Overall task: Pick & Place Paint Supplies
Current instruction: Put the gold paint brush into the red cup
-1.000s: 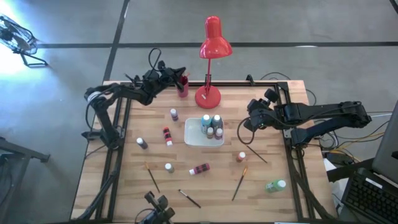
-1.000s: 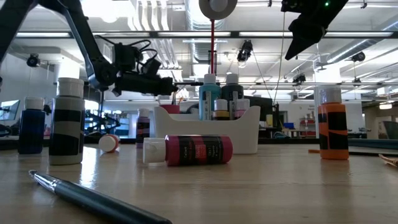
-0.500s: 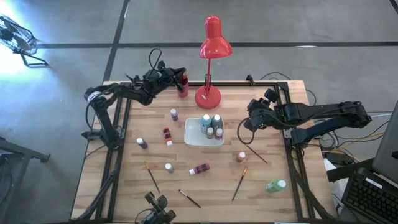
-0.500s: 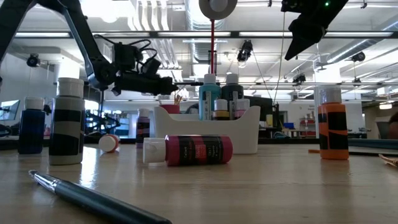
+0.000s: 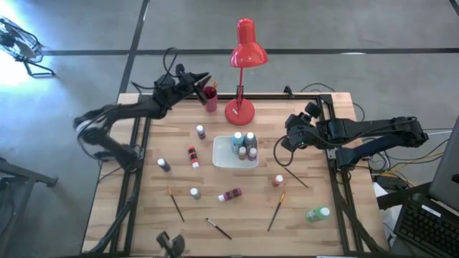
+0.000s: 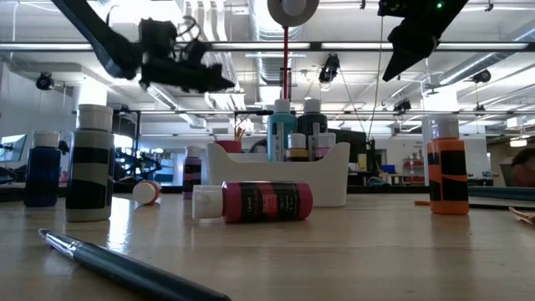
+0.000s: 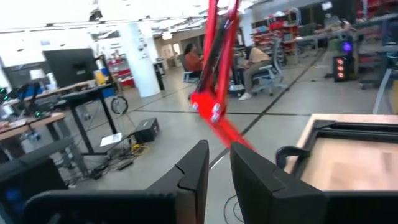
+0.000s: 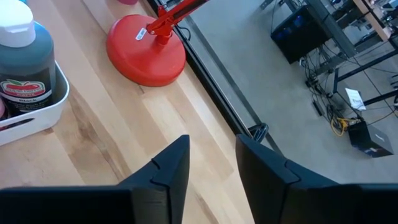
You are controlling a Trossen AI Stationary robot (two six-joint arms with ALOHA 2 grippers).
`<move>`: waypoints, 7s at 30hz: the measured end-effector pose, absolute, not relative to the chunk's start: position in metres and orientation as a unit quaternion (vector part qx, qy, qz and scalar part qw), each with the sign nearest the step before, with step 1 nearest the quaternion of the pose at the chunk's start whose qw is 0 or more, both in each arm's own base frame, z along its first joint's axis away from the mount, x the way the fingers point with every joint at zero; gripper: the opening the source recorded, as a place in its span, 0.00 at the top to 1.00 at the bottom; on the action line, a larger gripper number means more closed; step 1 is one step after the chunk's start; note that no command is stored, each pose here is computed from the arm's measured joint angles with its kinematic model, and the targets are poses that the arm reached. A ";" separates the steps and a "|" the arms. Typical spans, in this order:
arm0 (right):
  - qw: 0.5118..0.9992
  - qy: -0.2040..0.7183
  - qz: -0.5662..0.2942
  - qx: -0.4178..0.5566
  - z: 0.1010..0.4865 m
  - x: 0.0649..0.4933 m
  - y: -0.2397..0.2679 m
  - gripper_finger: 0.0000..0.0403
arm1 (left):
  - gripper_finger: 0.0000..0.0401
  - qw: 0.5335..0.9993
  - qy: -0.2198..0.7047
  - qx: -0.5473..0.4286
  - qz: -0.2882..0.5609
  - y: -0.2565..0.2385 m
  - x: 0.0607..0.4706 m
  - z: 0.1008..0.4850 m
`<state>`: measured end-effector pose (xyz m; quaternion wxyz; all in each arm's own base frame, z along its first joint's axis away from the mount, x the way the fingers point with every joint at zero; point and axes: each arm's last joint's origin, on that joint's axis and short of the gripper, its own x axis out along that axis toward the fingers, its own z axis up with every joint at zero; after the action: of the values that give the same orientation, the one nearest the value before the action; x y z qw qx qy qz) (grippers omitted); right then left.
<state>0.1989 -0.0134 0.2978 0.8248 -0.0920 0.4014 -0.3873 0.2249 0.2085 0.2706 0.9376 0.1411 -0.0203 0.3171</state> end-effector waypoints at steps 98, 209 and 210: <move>0.781 0.585 -0.174 0.136 0.131 0.222 0.005 0.69 | 0.82 0.969 0.118 -0.138 0.167 0.086 0.198 0.300; 0.995 -0.087 0.019 -0.053 0.318 0.232 0.010 0.98 | 0.49 0.981 -0.100 0.067 -0.151 0.041 0.375 0.321; 0.995 -0.087 0.019 -0.053 0.318 0.232 0.010 0.98 | 0.49 0.981 -0.099 0.067 -0.152 0.041 0.375 0.321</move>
<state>0.2322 0.0100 0.3180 0.9947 -0.0526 -0.0866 0.0189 0.3751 0.0410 0.3207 0.9812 0.0666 -0.0994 -0.1517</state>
